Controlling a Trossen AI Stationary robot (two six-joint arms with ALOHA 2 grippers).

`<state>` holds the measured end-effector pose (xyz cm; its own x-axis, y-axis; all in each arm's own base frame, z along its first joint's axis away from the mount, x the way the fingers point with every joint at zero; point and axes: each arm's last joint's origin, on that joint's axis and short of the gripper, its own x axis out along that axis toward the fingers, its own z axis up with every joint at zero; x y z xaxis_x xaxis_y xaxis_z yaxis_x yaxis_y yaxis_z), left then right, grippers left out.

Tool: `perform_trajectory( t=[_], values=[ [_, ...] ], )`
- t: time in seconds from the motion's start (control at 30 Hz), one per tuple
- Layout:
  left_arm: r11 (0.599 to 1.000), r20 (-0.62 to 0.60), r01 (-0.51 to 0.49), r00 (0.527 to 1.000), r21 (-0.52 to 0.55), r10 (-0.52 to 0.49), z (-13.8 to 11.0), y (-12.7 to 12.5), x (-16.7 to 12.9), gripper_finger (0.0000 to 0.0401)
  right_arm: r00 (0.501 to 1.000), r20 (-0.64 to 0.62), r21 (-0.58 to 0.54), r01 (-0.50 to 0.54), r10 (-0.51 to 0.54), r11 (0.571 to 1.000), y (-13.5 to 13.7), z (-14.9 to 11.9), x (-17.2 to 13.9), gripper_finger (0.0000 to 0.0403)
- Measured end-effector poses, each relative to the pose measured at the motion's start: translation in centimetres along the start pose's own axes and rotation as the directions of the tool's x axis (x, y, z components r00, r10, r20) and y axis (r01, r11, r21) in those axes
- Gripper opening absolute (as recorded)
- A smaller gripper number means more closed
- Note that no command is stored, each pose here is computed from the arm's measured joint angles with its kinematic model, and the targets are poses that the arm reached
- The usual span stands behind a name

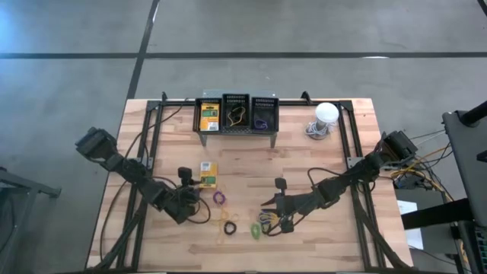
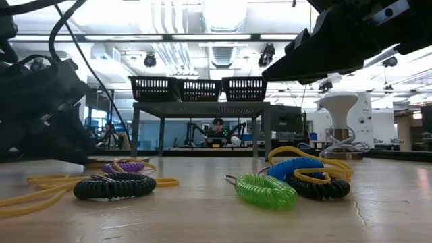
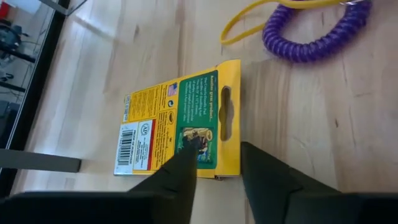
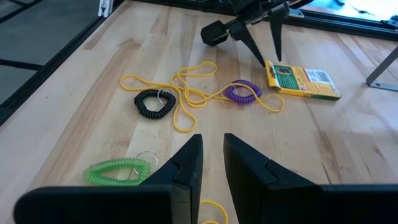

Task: Pick & Place Office Desk Supplies
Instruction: Put the yellow crayon box into the left black basket

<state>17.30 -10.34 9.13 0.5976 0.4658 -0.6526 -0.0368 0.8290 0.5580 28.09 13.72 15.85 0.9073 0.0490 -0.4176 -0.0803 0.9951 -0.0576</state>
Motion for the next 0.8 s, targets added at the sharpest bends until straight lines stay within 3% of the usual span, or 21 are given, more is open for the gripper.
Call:
perform_trajectory(
  t=[0.3,0.4,0.6,0.8],
  values=[
    [0.994,-0.014,-0.038,0.999,-0.101,0.037,0.1,0.5,0.5,0.0019,1.0,0.0,-0.002,0.0,0.0,1.0,0.0,0.0,0.0,0.0063],
    [0.986,-0.001,-0.066,0.998,-0.151,0.067,0.5,0.6,0.5,0.0005,1.0,0.0,-0.004,0.0,0.0,1.0,0.0,0.0,0.0,0.0061],
    [0.959,0.107,-0.153,0.977,-0.239,0.182,4.9,0.6,-1.2,0.0002,1.0,0.0,-0.001,0.0,0.0,1.0,0.0,0.0,0.0,0.006],
    [0.958,0.105,-0.22,0.964,-0.185,0.242,10.3,2.1,-4.2,0.0001,1.0,0.0,0.001,0.0,0.0,1.0,0.0,0.0,0.0,0.0064]
  ],
)
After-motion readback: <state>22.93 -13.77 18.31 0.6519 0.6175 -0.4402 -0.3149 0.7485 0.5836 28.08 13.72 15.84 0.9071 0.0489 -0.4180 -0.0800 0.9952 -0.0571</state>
